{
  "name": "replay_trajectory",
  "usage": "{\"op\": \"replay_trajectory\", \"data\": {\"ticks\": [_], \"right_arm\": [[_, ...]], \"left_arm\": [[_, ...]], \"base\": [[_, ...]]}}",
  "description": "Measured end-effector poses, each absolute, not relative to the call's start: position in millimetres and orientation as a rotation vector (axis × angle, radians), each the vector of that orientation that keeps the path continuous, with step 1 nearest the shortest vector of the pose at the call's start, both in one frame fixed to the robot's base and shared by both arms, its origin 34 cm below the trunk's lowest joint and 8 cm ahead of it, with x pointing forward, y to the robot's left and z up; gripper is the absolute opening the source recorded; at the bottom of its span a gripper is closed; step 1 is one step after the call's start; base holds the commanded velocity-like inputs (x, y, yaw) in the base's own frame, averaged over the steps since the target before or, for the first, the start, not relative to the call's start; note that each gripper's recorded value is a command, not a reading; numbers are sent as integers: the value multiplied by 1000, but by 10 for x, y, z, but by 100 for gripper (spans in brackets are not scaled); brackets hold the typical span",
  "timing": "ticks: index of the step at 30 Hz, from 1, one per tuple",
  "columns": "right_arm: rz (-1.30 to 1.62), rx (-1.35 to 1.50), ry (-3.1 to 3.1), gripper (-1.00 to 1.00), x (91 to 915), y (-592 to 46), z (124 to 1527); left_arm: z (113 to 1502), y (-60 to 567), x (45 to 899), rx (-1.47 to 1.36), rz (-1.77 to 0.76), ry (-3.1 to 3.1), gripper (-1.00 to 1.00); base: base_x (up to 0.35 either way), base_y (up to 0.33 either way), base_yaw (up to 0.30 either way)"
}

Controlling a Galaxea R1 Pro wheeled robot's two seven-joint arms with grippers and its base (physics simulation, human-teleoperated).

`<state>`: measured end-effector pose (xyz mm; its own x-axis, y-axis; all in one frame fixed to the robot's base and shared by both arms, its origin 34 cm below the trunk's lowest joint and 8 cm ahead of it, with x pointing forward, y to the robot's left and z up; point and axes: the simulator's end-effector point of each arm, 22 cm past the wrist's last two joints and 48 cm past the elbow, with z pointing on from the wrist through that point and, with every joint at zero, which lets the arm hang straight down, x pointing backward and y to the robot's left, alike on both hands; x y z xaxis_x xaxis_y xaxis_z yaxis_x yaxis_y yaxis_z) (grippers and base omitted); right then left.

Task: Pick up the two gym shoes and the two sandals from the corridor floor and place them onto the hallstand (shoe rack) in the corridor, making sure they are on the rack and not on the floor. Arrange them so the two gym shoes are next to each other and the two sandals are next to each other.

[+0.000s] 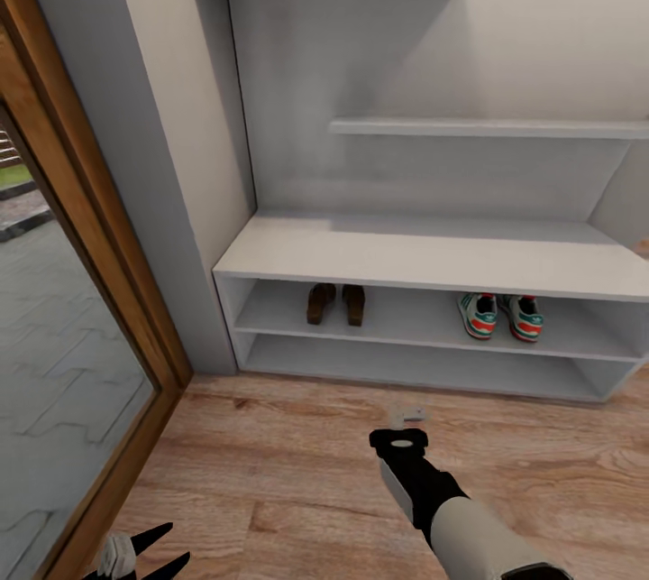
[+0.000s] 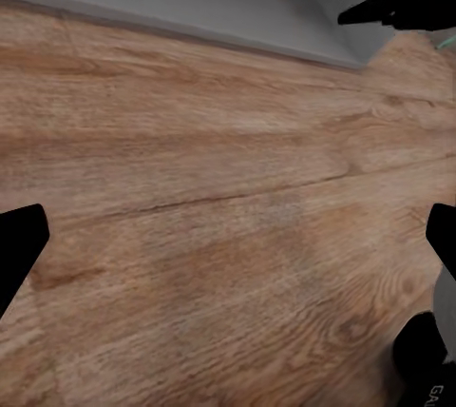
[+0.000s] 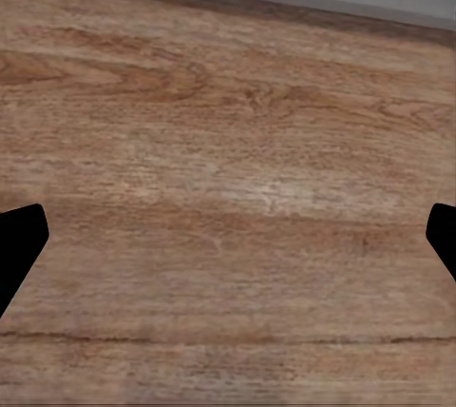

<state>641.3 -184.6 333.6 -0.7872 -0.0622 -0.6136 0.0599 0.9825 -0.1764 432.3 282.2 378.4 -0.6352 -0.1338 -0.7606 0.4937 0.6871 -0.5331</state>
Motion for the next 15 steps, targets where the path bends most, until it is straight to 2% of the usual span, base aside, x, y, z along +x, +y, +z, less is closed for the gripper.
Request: {"op": "replay_trajectory", "data": {"ticks": [6,15], "right_arm": [[-247,-1,2446,100,6244,-1869,3269],[-255,-170,2351,100,5949,-1809,3267]], "left_arm": [[3903,2897,4358,251,-933,2067,100],[3823,3273,4444,151,-691,2148,100]], "base": [[0,0,0],[0,0,0]]}}
